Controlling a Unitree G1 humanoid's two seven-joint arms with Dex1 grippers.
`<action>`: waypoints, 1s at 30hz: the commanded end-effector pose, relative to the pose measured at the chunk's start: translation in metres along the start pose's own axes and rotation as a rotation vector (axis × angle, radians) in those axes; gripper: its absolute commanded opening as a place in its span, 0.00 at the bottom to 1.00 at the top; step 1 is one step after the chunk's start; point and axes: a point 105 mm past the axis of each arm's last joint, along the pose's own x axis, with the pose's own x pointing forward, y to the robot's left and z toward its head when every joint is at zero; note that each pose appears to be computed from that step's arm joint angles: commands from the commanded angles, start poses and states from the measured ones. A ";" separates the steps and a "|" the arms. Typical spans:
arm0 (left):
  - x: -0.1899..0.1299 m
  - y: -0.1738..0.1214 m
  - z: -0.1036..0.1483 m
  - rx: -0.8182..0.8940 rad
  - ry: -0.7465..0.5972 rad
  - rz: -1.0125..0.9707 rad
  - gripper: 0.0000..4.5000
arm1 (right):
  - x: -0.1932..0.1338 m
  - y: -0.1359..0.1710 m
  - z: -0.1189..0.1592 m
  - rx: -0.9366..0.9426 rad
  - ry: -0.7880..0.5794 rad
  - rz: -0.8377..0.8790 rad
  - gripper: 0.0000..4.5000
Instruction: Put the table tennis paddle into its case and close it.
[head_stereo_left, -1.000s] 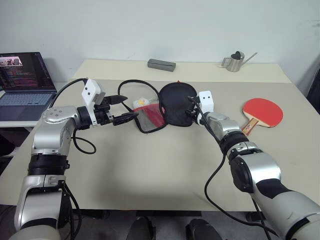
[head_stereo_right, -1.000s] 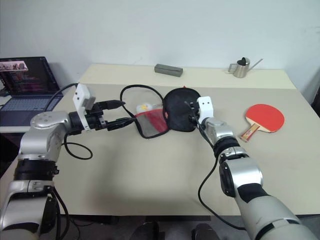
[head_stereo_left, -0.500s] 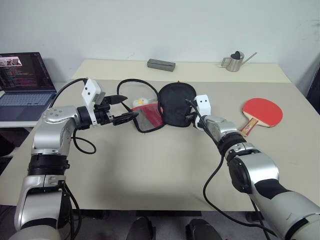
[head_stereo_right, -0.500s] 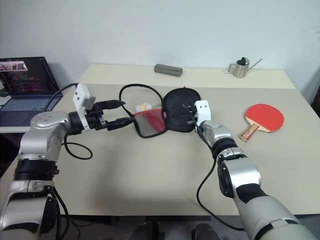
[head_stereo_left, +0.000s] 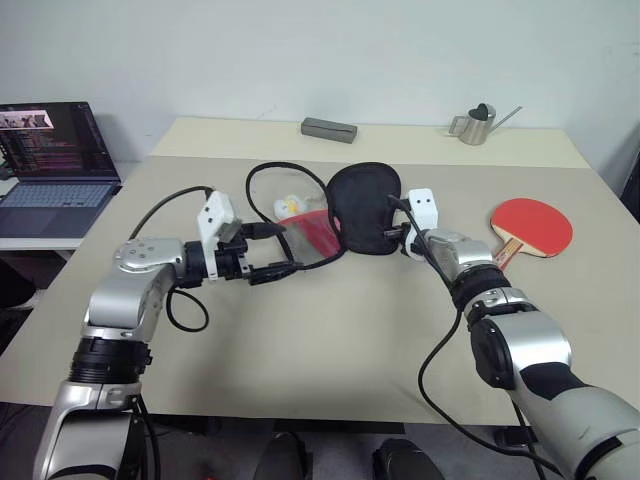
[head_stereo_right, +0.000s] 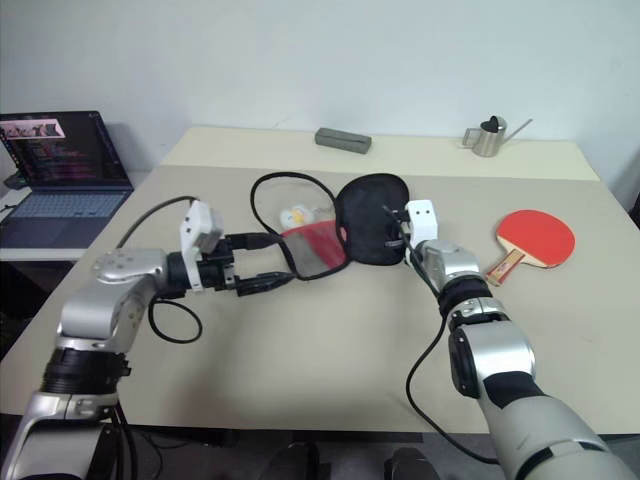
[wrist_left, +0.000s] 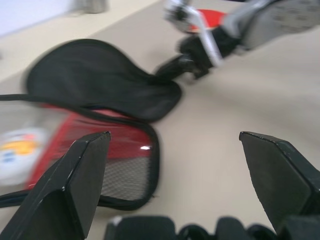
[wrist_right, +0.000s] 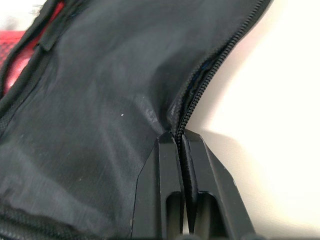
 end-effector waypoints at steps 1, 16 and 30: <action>0.004 -0.008 0.019 0.043 -0.046 -0.024 1.00 | -0.014 -0.018 0.006 0.014 -0.016 -0.028 0.01; 0.010 0.009 0.031 0.074 -0.089 0.064 1.00 | -0.077 -0.012 -0.044 0.117 0.082 -0.051 0.01; 0.014 0.004 0.028 0.074 -0.088 0.028 1.00 | -0.112 -0.005 -0.078 0.157 0.150 -0.111 0.01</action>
